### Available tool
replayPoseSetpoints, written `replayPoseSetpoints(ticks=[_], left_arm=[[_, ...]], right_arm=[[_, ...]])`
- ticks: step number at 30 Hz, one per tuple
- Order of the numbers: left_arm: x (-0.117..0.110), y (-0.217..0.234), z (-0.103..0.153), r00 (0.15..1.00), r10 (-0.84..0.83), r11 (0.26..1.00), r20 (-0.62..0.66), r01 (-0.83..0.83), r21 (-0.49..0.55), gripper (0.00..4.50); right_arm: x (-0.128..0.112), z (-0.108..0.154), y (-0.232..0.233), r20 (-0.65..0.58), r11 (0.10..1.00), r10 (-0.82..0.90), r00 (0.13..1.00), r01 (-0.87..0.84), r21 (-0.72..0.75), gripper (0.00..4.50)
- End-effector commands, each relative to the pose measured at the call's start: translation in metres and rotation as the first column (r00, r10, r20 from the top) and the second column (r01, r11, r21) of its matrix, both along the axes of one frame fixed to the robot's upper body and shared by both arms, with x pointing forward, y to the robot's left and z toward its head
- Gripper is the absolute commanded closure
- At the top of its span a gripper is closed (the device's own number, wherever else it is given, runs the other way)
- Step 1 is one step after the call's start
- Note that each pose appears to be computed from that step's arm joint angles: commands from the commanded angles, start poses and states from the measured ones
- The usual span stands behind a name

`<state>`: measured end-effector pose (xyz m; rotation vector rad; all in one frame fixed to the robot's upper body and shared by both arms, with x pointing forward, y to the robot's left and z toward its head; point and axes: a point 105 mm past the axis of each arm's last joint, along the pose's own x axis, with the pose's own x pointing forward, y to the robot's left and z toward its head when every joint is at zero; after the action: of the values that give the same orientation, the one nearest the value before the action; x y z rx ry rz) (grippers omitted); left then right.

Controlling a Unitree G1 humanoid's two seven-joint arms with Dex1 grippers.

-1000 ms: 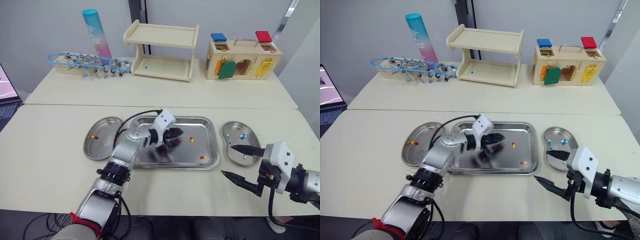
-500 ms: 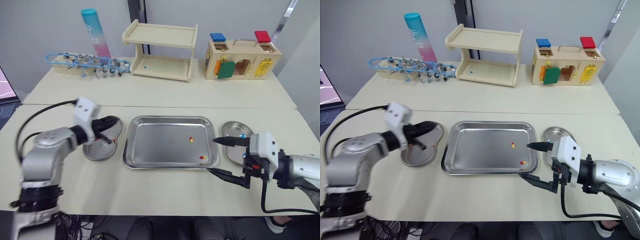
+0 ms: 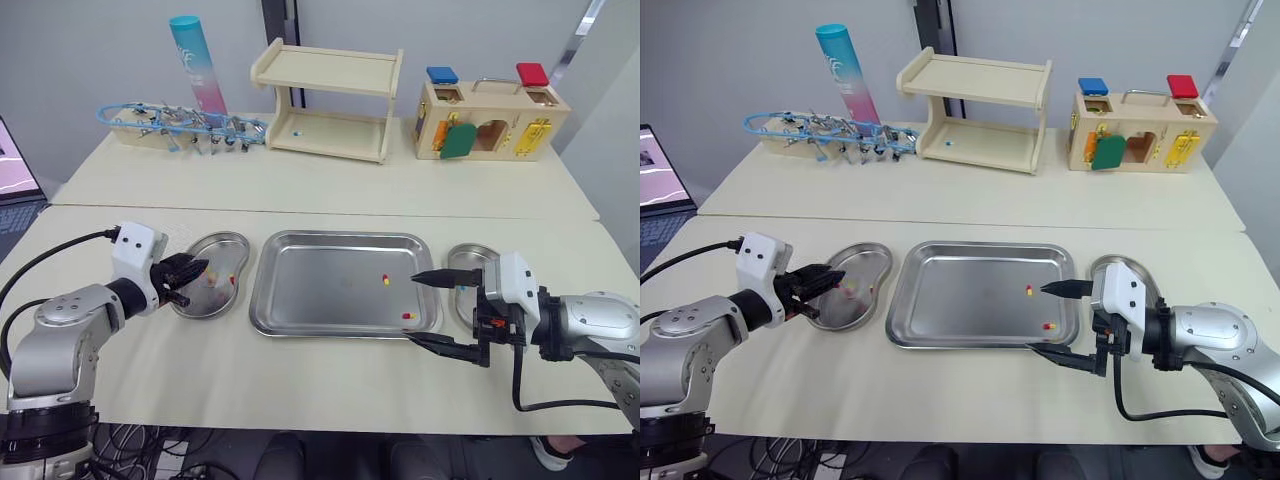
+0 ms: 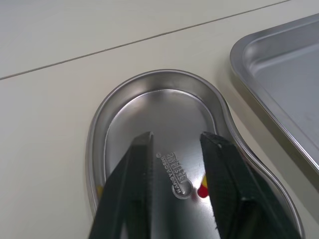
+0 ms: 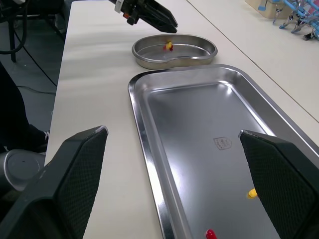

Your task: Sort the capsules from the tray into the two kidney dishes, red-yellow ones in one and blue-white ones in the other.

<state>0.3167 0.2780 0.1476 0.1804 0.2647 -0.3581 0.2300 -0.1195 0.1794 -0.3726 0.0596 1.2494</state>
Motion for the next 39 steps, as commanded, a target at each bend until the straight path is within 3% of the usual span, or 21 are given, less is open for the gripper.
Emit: replayPoseSetpoints(ticks=[1, 6, 7, 12, 18, 23, 29, 35, 39], left_arm=[[-0.005, 0.004, 0.021, 0.998, -0.004, 1.000, 0.056, 0.004, 0.008, 1.78], [-0.014, 0.011, 0.034, 0.996, -0.009, 0.999, 0.094, 0.012, -0.030, 0.11], [-0.017, 0.010, 0.039, 0.993, -0.020, 0.998, 0.112, 0.027, -0.055, 0.03], [-0.032, 0.014, 0.064, 0.980, -0.049, 0.988, 0.193, 0.076, -0.137, 0.03], [-0.052, 0.086, 0.068, 0.954, 0.186, 0.982, 0.234, -0.177, -0.060, 0.03], [-0.077, 0.124, 0.039, 0.933, 0.306, 0.951, 0.189, -0.309, -0.011, 0.03], [-0.138, 0.159, -0.025, 0.901, 0.434, 0.898, 0.017, -0.434, 0.071, 0.03], [-0.182, 0.174, -0.049, 0.866, 0.496, 0.866, -0.055, -0.490, 0.100, 0.03], [-0.184, 0.181, -0.045, 0.854, 0.521, 0.849, -0.017, -0.516, 0.112, 0.03]], right_arm=[[-0.004, 0.006, 0.001, 0.041, 1.000, 0.015, 0.999, -0.015, -0.003, 0.00], [-0.003, 0.006, 0.000, 0.041, 1.000, 0.014, 0.999, -0.013, -0.009, 0.00], [-0.002, 0.006, 0.000, 0.041, 1.000, 0.014, 0.999, -0.014, -0.011, 0.00], [0.000, 0.005, -0.002, 0.049, 1.000, 0.009, 0.999, -0.008, -0.017, 0.00], [0.008, 0.009, -0.045, 0.069, 0.988, -0.096, 0.993, 0.104, -0.117, 0.00], [0.019, 0.007, -0.097, 0.077, 0.951, -0.223, 0.972, 0.234, -0.203, 0.00], [0.023, -0.015, -0.159, 0.044, 0.882, -0.364, 0.930, 0.359, -0.304, 0.00], [0.012, -0.031, -0.174, -0.032, 0.873, -0.388, 0.921, 0.356, -0.334, 0.00], [0.013, -0.034, -0.173, -0.019, 0.871, -0.380, 0.925, 0.351, -0.344, 0.00]])
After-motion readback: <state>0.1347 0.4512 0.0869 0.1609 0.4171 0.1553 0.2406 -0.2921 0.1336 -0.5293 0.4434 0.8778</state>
